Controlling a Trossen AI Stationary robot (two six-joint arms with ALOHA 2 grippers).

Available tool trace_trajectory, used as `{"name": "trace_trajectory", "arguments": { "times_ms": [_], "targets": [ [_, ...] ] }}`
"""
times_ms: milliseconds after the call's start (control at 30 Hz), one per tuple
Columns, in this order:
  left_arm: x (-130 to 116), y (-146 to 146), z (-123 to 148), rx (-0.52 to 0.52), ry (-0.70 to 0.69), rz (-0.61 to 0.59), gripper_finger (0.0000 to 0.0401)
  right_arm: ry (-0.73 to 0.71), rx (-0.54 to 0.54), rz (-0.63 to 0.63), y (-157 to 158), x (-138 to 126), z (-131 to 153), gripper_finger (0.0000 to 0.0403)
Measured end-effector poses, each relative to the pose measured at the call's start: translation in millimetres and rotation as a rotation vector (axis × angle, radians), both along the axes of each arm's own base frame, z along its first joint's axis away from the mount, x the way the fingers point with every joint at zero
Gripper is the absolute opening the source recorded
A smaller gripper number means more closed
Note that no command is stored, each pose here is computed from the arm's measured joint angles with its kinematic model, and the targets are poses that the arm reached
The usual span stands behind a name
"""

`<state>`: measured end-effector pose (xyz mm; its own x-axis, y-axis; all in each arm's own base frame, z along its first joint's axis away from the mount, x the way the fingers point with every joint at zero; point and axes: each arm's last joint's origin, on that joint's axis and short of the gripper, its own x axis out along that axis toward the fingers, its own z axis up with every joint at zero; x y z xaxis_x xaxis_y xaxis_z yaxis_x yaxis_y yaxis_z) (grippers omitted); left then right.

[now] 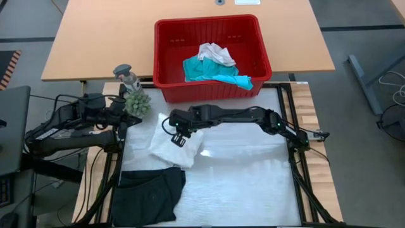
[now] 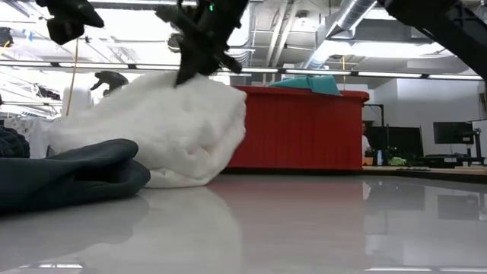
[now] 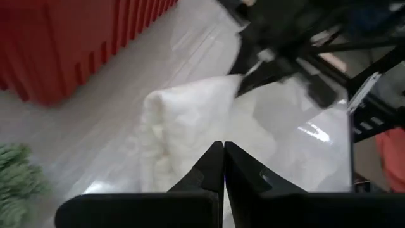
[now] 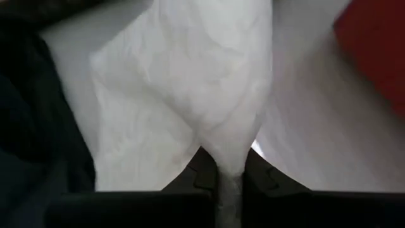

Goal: Fold Laundry from Bin
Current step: Stack the white dress on top of the black shorts

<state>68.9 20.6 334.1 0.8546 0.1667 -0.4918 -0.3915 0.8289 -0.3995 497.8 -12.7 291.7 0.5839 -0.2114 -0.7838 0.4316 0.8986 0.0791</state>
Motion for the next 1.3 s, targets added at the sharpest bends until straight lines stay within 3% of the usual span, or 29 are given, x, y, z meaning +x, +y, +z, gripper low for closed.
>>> {"name": "trace_trajectory", "arguments": {
  "times_ms": [200, 400, 700, 900, 1033, 1300],
  "targets": [
    [-2, 0, -3, 0.025, 0.042, 0.016, 0.0, -0.193, -0.029, 0.01, 13, 5, 27, 0.0051],
    [-2, 0, -4, 0.039, 0.057, 0.014, 0.0, -0.313, -0.088, 0.103, 29, 1, 53, 0.0051],
    [-5, 0, -7, 0.066, 0.105, -0.003, 0.0, -0.51, -0.084, 0.258, 80, -15, 97, 0.0051],
    [-15, 0, -18, 0.116, 0.289, 0.056, 0.0, -0.567, -0.008, 0.455, 122, -24, 106, 0.0051],
    [-25, 1, -23, 0.159, 0.421, 0.177, 0.0, -0.598, 0.04, 0.576, 141, -28, 109, 0.0051],
    [-29, 0, -23, 0.089, 0.403, 0.258, 0.0, -0.823, 0.133, 0.876, 171, -34, 128, 0.0051]
  ]
}}
